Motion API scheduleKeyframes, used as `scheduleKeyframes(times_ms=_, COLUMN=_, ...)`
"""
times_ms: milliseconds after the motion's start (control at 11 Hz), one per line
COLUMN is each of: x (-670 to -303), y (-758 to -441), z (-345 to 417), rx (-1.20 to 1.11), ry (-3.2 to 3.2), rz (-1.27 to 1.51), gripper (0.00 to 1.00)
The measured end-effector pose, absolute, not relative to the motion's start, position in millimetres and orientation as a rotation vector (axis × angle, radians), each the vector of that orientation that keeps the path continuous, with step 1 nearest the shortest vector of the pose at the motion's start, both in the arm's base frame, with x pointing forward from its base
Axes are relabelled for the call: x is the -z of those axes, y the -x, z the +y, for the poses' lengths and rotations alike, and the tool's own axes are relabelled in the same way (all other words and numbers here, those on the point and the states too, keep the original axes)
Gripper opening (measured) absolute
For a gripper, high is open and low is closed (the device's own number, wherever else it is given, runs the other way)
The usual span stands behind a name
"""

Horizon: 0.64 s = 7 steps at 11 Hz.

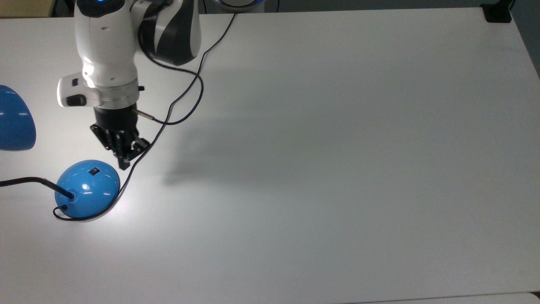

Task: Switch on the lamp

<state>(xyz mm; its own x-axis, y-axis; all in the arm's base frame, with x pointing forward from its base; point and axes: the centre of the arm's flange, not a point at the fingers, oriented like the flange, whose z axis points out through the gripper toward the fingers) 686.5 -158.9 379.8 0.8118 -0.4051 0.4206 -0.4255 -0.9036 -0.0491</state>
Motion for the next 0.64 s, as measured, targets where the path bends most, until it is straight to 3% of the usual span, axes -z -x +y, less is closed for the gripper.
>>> scheduleKeyframes(times_ms=182, x=-434.9, y=-670.7, z=-76.0, rx=-0.413, ry=-3.035, rz=-0.486, gripper=0.01)
scheduleKeyframes(times_ms=364, x=-491.2, y=-633.8, z=5.3, rx=-0.184, ry=-3.067, rz=-0.235, gripper=0.03)
scheduleKeyframes(times_ms=546, x=-540.3, y=-592.1, z=60.1, rx=-0.070, ry=-3.063, rz=-0.063, gripper=0.05)
scheduleKeyframes(times_ms=637, x=-553.8, y=-577.8, z=74.3, rx=-0.033, ry=-3.059, rz=-0.017, gripper=0.11)
